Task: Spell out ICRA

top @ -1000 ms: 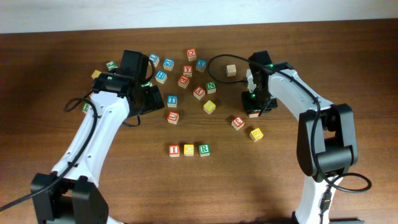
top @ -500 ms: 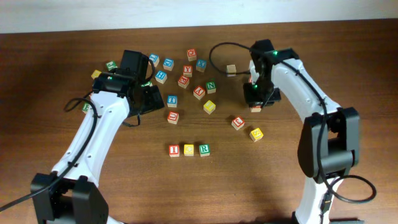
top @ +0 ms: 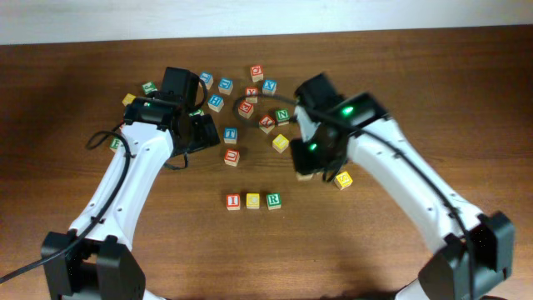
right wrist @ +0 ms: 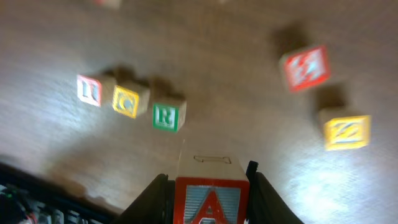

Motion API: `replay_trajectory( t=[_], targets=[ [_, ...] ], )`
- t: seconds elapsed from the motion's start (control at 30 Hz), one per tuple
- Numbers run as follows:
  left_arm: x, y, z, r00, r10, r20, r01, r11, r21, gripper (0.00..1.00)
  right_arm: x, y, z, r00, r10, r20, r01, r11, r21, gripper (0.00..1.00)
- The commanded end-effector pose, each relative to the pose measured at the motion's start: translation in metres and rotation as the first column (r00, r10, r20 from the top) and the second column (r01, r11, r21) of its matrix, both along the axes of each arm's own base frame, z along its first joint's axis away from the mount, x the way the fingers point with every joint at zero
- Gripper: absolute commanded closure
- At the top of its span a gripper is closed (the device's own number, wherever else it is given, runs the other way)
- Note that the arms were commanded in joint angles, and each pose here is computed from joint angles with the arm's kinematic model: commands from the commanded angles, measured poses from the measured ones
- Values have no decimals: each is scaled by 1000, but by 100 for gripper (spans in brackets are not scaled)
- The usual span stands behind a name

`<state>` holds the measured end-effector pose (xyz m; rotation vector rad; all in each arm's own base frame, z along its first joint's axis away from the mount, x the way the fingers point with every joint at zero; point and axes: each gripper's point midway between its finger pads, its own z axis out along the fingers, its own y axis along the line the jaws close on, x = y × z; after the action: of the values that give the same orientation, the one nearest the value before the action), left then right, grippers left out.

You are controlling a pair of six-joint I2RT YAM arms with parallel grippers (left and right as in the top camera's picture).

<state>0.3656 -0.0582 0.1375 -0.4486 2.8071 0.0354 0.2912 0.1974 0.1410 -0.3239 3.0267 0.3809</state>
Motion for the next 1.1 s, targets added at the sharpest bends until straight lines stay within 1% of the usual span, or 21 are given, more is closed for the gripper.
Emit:
replay_trajectory(
  t=[0.0,0.07,0.17,0.23,0.33,0.47,0.53,0.57,0.6,0.67,0.7,0.73,0.8,0.9,1.0,1.07],
  targets=[
    [3,0,7,1000,12,23,-12,1000,-4,1,-12,5,-39,994,-107,-15,106,993,-48,68],
    [3,0,7,1000,12,23,-12,1000,-4,1,-17,0,-62,989,-149,-18,147,986,-76,68],
    [3,0,7,1000,12,23,-12,1000,-4,1,-26,-4,-92,984,-173,-29,171,983,-71,69],
    [3,0,7,1000,12,23,-12,1000,-4,1,-29,-7,-103,984,-175,-31,173,982,-74,69],
    [2,0,7,1000,12,22,-12,1000,-4,1,-27,-7,-102,984,-177,-26,175,982,-73,69],
    [3,0,7,1000,12,23,-12,1000,-4,1,-21,-6,-72,984,-177,-30,174,981,-90,68],
    [3,0,7,1000,12,23,-12,1000,-4,1,-23,-22,-67,982,-187,-18,181,967,-179,58],
    [3,0,7,1000,12,23,-12,1000,-4,1,-25,-25,-67,982,-188,-18,181,964,-195,58],
    [3,0,7,1000,12,23,-12,1000,-4,1,-27,-27,-69,982,-189,-24,180,962,-204,62],
    [3,0,7,1000,12,23,-12,1000,-4,1,-24,-25,-72,982,-188,-12,183,964,-192,75],
    [3,0,7,1000,12,23,-12,1000,-4,1,-19,-21,-75,982,-188,0,185,968,-170,90],
    [2,0,7,1000,12,22,-12,1000,-4,1,-15,-14,-78,982,-186,7,185,973,-138,96],
    [3,0,7,1000,12,23,-12,1000,-4,1,-10,-11,-86,976,-218,10,218,968,-127,96],
    [3,0,7,1000,12,23,-12,1000,-4,1,-10,-15,-104,971,-239,-9,234,957,-171,96],
    [3,0,7,1000,12,23,-12,1000,-4,1,-11,-20,-106,954,-298,-8,291,937,-193,96],
    [3,0,7,1000,12,23,-12,1000,-4,1,-12,-19,-109,952,-306,-14,298,934,-199,96]
  ],
)
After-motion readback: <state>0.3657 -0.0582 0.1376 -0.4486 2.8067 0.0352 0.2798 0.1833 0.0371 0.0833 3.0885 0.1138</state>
